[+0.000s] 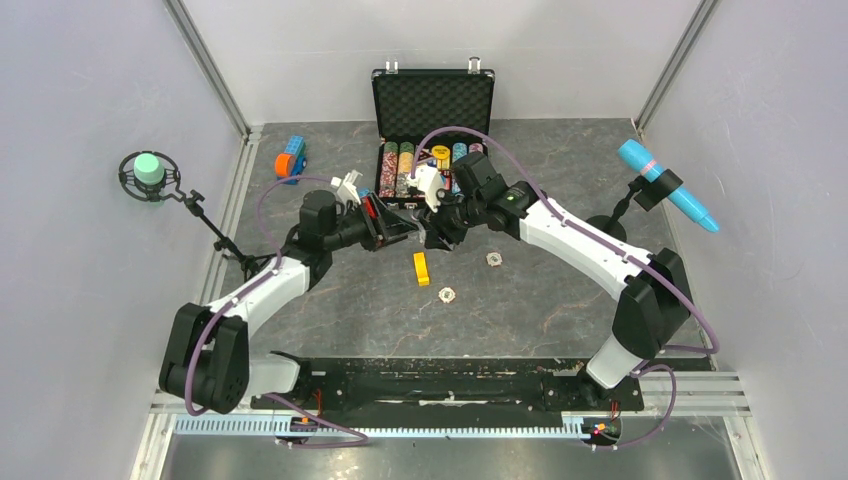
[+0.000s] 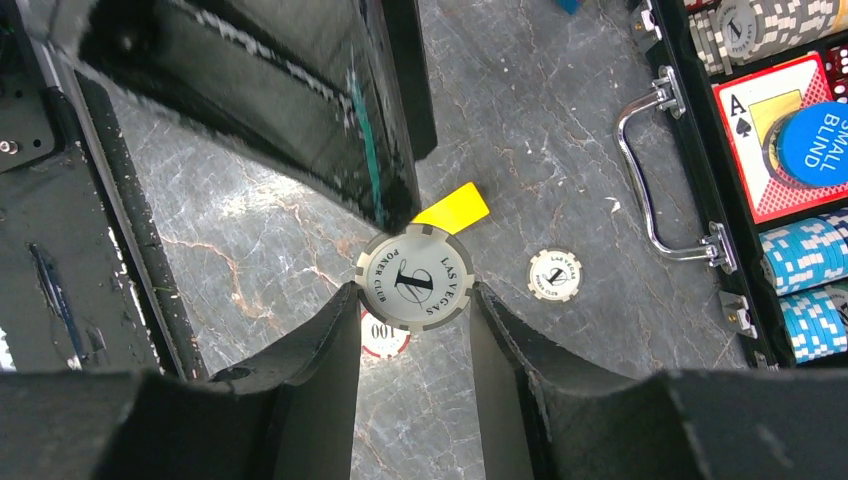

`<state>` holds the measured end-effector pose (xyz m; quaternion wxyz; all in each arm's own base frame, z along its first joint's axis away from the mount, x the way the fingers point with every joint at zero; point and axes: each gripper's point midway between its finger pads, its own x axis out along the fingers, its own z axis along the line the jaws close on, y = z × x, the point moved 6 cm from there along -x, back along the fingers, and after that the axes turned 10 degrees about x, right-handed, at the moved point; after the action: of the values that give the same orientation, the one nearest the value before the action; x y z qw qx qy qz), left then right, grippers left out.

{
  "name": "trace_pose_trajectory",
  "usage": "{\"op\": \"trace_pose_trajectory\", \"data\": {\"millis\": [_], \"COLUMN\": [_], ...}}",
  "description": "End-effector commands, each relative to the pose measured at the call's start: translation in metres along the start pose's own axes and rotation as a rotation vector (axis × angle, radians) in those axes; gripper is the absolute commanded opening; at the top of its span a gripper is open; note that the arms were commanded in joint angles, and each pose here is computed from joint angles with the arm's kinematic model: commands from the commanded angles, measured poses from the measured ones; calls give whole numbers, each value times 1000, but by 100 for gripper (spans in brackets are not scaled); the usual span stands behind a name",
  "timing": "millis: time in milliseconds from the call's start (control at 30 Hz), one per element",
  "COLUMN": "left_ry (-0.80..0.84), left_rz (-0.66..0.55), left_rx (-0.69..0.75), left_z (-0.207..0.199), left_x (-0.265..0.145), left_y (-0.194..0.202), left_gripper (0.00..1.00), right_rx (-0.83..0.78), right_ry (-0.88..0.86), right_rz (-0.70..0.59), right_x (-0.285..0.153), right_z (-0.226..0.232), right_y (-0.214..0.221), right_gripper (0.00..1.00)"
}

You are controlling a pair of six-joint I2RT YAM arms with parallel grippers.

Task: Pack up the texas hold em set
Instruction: Pick up the poker chip from the center of the board.

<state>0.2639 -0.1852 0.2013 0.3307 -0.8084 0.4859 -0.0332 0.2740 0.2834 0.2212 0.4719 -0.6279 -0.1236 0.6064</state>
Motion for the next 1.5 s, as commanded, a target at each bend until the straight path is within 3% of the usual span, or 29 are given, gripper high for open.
{"op": "trace_pose_trajectory", "data": {"millis": [0, 633, 1200, 1467], "left_ry": [47, 60, 80, 89], "left_rz": [-10, 10, 8, 3], "left_rx": [7, 10, 5, -2], "left_z": [-13, -19, -24, -26], "left_x": [7, 15, 17, 17], "left_y": [-3, 2, 1, -1], "left_gripper": [63, 46, 22, 7], "right_rx": [-41, -40, -35, -36], "right_ry": [-25, -40, -48, -59], "right_rz": [-80, -84, -80, -78], "right_x": [-10, -8, 0, 0], "right_z": [7, 9, 7, 8], "right_y": [-20, -17, -16, -15], "right_gripper": [12, 13, 14, 19]}}
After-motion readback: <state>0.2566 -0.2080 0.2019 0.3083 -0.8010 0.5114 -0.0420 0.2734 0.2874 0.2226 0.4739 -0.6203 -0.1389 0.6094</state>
